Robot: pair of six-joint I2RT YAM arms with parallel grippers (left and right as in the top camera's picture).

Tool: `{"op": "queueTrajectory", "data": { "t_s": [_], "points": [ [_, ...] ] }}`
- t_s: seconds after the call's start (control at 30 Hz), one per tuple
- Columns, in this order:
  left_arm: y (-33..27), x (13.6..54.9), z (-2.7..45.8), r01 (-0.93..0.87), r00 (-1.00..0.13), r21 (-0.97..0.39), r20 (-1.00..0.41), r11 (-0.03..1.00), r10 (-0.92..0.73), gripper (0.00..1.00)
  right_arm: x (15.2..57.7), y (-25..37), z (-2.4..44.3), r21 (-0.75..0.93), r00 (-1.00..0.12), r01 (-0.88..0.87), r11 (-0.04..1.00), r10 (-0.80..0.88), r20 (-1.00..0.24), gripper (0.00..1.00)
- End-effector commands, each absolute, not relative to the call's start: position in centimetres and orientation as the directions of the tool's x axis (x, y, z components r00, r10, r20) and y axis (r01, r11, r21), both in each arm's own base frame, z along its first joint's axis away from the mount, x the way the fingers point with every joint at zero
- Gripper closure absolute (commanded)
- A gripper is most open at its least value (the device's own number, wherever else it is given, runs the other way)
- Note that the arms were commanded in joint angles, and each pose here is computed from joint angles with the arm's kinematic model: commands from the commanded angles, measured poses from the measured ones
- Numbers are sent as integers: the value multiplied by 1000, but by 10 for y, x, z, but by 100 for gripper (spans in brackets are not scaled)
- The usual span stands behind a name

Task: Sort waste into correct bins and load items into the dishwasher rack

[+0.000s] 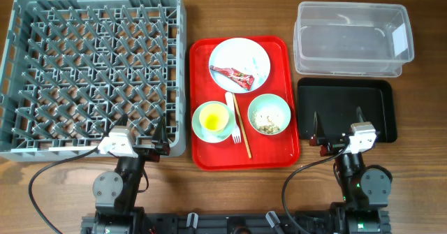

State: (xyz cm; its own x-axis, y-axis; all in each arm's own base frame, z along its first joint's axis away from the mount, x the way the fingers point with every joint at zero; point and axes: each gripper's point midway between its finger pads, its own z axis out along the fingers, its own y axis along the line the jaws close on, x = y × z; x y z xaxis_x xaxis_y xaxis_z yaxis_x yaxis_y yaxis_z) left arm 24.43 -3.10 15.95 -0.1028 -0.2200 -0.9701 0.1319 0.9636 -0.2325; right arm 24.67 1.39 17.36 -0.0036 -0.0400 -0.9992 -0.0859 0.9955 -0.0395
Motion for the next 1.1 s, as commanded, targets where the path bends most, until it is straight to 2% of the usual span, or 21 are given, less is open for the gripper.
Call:
{"op": "queueTrajectory", "data": {
  "t_s": [0.0, 1.07],
  "points": [
    [-32, 244, 157, 136, -103, -217, -974, 967, -204, 0, 246, 15, 175, -52, 5, -95, 994, -52, -999, 0],
    [-32, 244, 158, 137, -101, -217, -974, 967, -204, 0, 247, 11, 175, -65, 5, -69, 996, -65, -998, 0]
  ]
}}
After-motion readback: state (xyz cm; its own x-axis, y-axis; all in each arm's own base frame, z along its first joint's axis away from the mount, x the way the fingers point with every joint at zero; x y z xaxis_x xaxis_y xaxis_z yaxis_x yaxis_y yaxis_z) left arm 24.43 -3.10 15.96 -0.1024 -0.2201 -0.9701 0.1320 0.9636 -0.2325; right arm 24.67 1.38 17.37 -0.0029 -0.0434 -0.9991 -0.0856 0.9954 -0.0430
